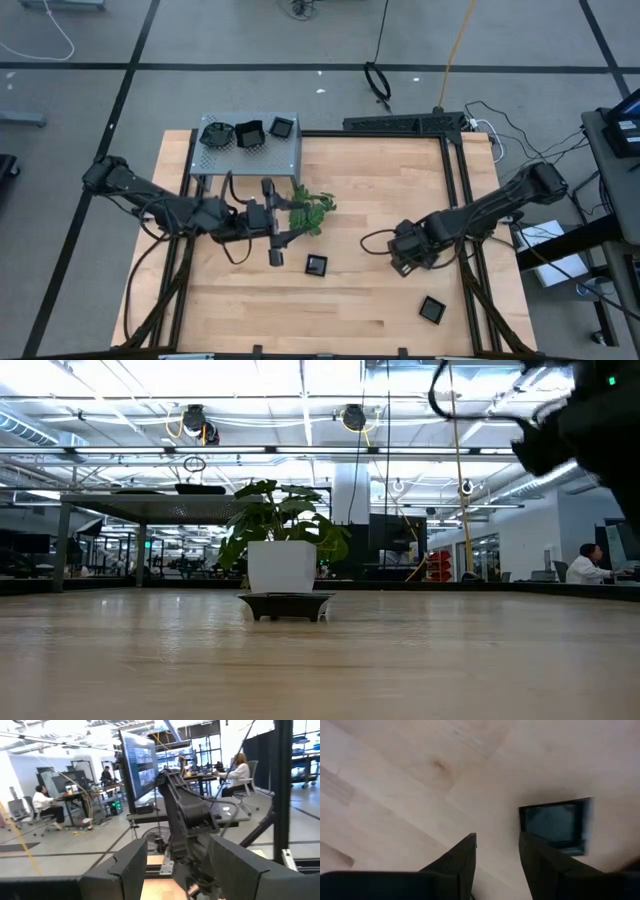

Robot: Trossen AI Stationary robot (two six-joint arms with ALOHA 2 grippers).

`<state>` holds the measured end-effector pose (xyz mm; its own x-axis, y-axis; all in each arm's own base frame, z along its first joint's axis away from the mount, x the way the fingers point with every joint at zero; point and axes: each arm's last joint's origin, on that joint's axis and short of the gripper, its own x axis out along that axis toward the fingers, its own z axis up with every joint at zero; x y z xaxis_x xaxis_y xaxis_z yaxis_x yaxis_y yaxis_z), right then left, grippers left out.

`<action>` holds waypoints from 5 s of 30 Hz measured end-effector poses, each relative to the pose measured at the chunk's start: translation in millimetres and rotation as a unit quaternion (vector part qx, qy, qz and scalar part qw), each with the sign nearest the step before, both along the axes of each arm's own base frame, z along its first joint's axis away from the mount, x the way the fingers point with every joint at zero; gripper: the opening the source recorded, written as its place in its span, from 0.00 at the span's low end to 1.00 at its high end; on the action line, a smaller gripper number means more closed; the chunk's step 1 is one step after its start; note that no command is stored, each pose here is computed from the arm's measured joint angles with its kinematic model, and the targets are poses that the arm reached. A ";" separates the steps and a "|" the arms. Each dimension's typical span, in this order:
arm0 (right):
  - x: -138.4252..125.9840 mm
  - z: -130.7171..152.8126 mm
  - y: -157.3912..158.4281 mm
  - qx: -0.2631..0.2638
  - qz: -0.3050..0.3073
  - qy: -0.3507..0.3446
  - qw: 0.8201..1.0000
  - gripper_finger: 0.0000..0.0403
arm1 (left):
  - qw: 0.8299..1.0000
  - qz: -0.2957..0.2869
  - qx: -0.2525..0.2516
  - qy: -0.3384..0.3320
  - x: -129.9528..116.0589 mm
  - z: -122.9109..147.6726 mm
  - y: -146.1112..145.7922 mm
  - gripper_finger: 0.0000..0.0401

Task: Pick & Place Mini shaped plates
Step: Move the square plate to the center of the table

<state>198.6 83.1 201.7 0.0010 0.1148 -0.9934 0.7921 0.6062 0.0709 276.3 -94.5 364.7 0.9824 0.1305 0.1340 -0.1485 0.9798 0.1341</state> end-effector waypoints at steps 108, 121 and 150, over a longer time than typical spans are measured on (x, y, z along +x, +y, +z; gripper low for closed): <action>-27.8 -26.6 79.3 0.095 0.490 -0.200 0.843 0.28 | 0.999 0.018 -0.048 0.009 4.8 -3.4 13.6 0.53; -35.7 -55.8 87.8 0.067 0.651 -0.131 0.745 0.28 | 0.999 0.019 -0.050 0.008 4.9 -3.2 14.3 0.53; 12.7 -38.8 79.6 0.025 0.565 -0.317 0.761 0.00 | 0.998 0.020 -0.051 0.005 4.9 -2.7 14.4 0.53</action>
<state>211.3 162.6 162.9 0.3519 0.4355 -0.8285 -0.4365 0.8594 0.2663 281.1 -80.1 362.0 0.9772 0.1824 0.1086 -0.1871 0.9817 0.0347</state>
